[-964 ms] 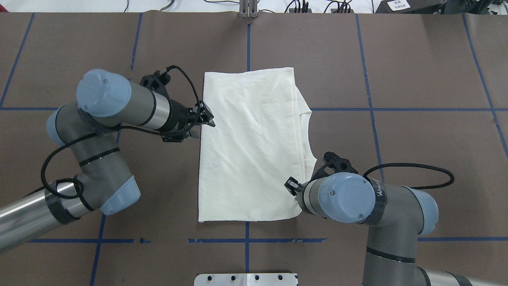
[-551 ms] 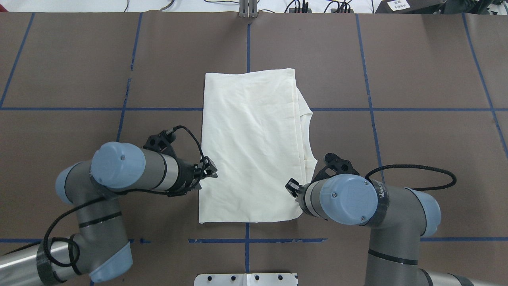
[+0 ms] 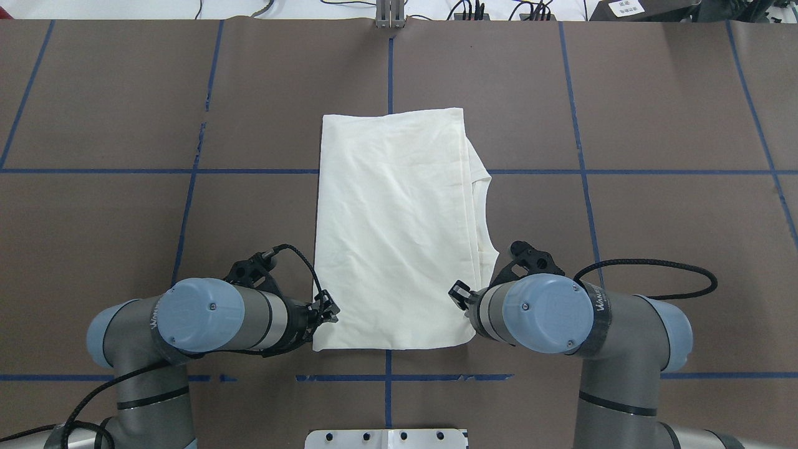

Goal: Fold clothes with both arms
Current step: 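Move both grippers to the shirt's near corners and grasp them, then lift the near edge with both grippers and fold it away from the robot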

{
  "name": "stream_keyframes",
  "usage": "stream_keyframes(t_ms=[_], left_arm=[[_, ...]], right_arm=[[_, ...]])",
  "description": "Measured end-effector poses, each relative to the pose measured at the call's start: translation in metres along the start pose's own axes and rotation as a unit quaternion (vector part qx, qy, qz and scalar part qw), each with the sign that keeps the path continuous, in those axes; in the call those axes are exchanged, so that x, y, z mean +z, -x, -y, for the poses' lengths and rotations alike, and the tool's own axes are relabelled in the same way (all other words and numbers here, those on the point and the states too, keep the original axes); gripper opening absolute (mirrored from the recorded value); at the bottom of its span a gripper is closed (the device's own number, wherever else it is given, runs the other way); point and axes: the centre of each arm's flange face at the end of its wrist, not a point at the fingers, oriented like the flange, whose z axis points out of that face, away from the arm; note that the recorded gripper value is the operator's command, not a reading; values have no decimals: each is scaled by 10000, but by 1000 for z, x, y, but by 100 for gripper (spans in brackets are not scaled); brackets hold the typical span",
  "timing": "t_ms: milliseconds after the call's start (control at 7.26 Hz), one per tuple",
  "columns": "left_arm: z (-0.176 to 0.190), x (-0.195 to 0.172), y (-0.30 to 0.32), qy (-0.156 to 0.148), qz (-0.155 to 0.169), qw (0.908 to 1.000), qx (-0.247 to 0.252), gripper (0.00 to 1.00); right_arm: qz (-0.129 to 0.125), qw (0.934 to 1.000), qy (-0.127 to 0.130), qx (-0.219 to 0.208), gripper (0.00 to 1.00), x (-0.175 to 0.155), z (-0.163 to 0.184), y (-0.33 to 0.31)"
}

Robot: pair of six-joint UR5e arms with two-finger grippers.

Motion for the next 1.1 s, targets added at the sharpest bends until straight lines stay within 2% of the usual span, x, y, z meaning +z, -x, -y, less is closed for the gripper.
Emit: stream_keyframes(t_ms=[138, 276, 413, 827, 1102], left_arm=[[-9, 3, 4, 40, 93, 9999, -11, 57], [-15, 5, 7, 65, 148, 9999, -38, 41], [-18, 6, 9, 76, 176, 9998, -77, 2], [-21, 6, 9, 83, 177, 9996, -181, 0], [-22, -12, 1, 103, 52, 9998, -187, 0]], right_arm=[[1, 10000, 1, 0, 0, 0, 0, 0], [1, 10000, 3, -3, 0, 0, 0, 0], [4, 10000, 6, -4, 0, 0, -1, 0], [6, 10000, 10, -6, 0, 0, -1, 1], [-1, 10000, 13, -9, 0, 0, -2, 0]])
